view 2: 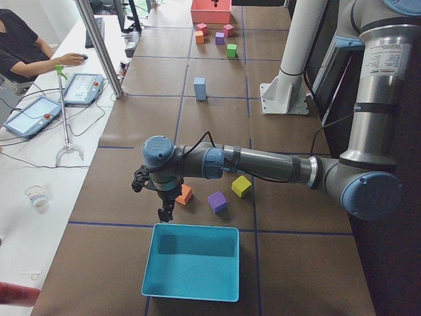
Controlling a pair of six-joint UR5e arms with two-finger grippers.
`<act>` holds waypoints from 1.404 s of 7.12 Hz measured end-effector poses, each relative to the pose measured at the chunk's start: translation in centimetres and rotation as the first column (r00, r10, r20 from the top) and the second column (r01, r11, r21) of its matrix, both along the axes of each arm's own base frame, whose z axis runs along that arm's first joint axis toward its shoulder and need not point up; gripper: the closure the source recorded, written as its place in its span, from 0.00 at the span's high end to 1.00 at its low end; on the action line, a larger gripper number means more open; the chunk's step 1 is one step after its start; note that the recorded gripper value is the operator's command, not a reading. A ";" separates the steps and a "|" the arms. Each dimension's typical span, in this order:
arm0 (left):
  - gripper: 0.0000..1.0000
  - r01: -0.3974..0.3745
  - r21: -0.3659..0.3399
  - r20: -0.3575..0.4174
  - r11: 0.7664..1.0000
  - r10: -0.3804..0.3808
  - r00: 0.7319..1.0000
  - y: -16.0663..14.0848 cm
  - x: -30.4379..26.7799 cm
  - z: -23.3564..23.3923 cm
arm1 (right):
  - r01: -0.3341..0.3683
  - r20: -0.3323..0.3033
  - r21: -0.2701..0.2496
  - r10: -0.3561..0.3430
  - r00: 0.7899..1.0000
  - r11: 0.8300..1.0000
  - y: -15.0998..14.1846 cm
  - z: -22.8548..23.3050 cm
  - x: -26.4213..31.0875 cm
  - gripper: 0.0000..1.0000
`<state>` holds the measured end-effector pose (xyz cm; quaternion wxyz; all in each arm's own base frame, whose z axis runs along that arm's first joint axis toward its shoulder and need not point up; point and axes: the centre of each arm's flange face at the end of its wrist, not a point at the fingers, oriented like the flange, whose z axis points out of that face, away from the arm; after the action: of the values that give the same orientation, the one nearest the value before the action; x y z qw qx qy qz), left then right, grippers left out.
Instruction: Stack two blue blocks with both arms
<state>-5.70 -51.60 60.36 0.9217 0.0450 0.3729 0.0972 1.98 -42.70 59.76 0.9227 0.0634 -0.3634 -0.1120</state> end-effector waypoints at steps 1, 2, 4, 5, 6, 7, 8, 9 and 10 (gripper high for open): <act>1.00 0.000 -0.005 0.000 1.000 0.000 1.000 0.4 0.0 0.3 | 0.000 0.001 0.000 0.000 1.000 1.000 0.0 0.1 0.0 1.00; 1.00 0.000 -0.003 0.000 1.000 0.000 1.000 1.0 0.0 0.4 | 0.001 0.001 -0.002 -0.001 1.000 1.000 0.0 0.2 0.0 1.00; 1.00 0.000 0.007 0.000 1.000 0.000 1.000 1.5 0.0 0.2 | 0.002 0.000 -0.001 -0.002 1.000 1.000 0.0 0.3 0.0 1.00; 1.00 -0.001 0.009 0.000 1.000 0.001 1.000 1.5 0.0 0.1 | 0.004 0.000 0.000 -0.004 1.000 1.000 0.0 0.4 0.0 1.00; 1.00 -0.001 0.010 0.001 1.000 0.001 1.000 1.5 0.0 0.1 | 0.005 0.000 0.003 -0.005 1.000 1.000 0.0 0.4 -0.1 1.00; 1.00 -0.001 0.011 0.003 1.000 0.001 1.000 1.5 0.0 0.0 | 0.006 0.001 0.005 -0.006 1.000 1.000 0.0 0.3 -0.1 1.00; 1.00 -0.001 0.012 0.004 1.000 0.001 1.000 1.5 0.0 0.0 | 0.006 0.002 0.005 -0.006 1.000 1.000 0.0 0.3 -0.1 1.00; 1.00 -0.002 0.013 0.006 1.000 0.002 1.000 1.5 0.0 0.0 | 0.004 0.002 0.005 -0.004 1.000 1.000 0.0 0.2 -0.1 1.00; 1.00 -0.003 0.015 0.007 1.000 0.003 1.000 1.5 0.0 0.0 | 0.003 0.002 0.003 -0.003 1.000 1.000 -0.1 0.2 -0.1 1.00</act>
<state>-5.72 -50.14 60.32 0.9225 0.0510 0.3690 0.1013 1.91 -42.75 59.96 0.9221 0.0646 -0.3642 -0.1137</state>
